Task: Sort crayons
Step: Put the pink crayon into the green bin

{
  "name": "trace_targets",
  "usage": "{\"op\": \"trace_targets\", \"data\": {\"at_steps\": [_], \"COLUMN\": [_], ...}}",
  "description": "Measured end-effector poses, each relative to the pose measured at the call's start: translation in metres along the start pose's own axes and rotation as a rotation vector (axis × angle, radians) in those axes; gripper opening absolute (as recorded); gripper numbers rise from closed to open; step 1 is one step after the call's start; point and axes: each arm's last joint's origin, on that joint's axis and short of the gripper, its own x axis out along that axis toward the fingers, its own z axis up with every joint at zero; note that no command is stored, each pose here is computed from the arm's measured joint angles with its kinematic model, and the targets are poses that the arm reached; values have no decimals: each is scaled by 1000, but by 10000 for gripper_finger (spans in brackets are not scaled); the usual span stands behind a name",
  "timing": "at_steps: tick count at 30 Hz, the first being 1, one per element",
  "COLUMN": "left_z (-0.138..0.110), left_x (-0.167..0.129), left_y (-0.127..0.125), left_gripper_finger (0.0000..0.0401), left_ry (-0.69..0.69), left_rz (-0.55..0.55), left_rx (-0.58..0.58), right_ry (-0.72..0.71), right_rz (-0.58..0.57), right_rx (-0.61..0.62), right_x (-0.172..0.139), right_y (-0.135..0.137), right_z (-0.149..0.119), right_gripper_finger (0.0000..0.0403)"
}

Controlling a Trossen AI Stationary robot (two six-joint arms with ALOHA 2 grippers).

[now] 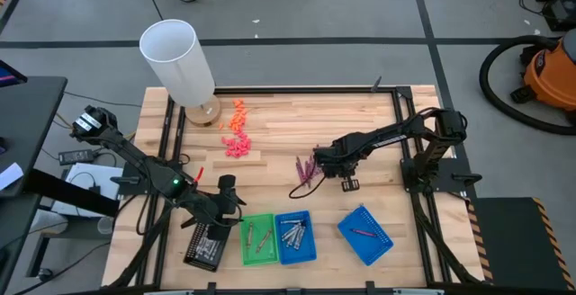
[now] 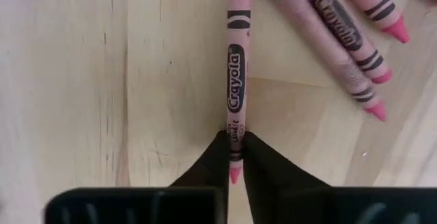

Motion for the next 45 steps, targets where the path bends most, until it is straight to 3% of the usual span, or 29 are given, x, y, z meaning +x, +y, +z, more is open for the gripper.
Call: {"op": "trace_targets", "data": {"at_steps": [3, 9, 23, 33, 38, 45], "left_z": [0, 0, 4, 6, 14, 26], "left_x": [0, 0, 0, 0, 1, 16], "left_y": [0, 0, -1, -2, -1, -3], "left_gripper_finger": [238, 238, 238, 238, 238, 238], "left_ry": [0, 0, -33, -56, -167, -306], "left_rz": [0, 0, -11, -15, 84, 235], "left_rx": [0, -7, -44, -52, -50, 58], "right_ry": [0, -9, -393, -591, -710, -836], "right_rz": [-1, 10, 10, 25, 39, -7], "right_rx": [-15, -35, -110, -162, -127, -93], "right_x": [-1, -12, -73, -82, -89, -98], "right_y": [4, 14, 59, 83, 87, 87], "right_z": [1, 9, 52, 70, 79, 88], "right_gripper_finger": [17, 33, 37, 37, 37, 37]}}
